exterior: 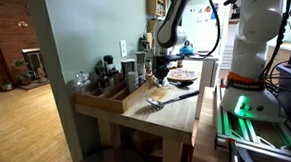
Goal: Use a tissue to wipe the wet part of the counter
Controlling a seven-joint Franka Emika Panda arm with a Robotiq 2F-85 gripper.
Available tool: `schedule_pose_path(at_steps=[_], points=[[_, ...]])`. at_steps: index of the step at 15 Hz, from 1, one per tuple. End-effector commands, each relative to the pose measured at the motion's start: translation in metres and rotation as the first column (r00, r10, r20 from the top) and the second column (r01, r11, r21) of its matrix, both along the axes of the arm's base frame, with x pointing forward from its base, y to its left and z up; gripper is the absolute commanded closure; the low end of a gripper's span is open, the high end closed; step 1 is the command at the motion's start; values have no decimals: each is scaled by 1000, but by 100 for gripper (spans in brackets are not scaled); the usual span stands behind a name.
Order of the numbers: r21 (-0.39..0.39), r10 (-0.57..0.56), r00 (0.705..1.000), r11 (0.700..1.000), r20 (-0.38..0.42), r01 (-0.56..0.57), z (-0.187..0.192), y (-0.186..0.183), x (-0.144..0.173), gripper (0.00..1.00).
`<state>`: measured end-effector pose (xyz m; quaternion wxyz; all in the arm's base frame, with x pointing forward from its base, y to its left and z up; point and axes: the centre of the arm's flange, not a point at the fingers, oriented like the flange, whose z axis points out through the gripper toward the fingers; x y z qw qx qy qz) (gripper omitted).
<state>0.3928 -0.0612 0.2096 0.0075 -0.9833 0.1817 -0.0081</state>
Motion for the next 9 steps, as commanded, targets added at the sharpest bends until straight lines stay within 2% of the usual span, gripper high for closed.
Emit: schedule_pose_path(at_steps=[1, 5, 9], points=[[99, 127, 988, 988, -82, -119, -32, 31, -48, 99], [183, 260, 962, 953, -79, -243, -27, 61, -50, 99], [271, 401, 911, 892, -101, -362, -22, 97, -57, 99]])
